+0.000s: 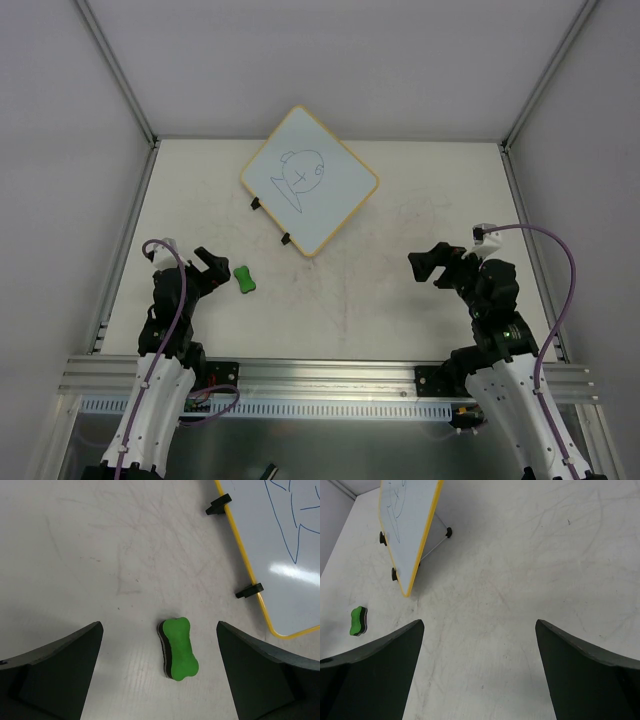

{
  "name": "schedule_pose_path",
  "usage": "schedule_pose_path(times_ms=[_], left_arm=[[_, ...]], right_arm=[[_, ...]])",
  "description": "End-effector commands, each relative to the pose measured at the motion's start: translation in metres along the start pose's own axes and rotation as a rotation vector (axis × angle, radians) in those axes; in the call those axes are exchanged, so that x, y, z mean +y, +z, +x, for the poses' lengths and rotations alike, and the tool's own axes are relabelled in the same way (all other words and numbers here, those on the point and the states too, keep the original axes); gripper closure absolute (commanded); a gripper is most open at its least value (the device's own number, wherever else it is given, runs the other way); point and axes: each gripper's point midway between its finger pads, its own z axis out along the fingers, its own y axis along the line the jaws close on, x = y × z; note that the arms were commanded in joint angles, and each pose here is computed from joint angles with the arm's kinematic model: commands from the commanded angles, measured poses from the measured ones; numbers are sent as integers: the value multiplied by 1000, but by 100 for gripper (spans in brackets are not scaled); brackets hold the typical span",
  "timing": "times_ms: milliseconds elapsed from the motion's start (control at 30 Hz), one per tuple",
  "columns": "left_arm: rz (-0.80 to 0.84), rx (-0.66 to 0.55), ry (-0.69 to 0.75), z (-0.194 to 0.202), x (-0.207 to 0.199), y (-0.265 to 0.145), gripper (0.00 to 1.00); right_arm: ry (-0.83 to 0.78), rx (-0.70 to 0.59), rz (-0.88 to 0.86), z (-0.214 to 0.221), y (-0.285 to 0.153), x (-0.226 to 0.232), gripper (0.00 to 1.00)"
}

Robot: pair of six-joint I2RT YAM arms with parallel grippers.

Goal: Erase the whiteboard

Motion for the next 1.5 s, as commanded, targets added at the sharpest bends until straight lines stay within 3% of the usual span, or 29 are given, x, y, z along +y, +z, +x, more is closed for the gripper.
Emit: schedule_pose_path(times_ms=[0, 300, 533, 767, 867, 1000, 1200, 1467], left_arm=[[1, -30, -30, -12, -4, -2, 1], [11, -55, -66, -13, -5, -4, 1], [13, -63, -60, -14, -5, -4, 1], [17, -31, -43, -11, -7, -3, 1], [4, 1, -36, -6, -5, 0, 1], [-14, 24, -32, -5, -4, 2, 1], [-14, 15, -34, -6, -3, 2, 1], [-20, 16, -38, -6, -3, 3, 1]], right_arm=[[0, -25, -12, -7, 1, 3, 1], [8, 67, -134, -4, 18, 26, 1], [121, -119, -241, -46, 47, 48, 1], [224, -124, -339, -48, 102, 57, 1], [222, -184, -400, -63, 114, 64, 1], [223, -170, -430, -58, 147, 64, 1], [210, -204, -578, -63, 164, 86, 1], [190, -174, -615, -66, 197, 98, 1]])
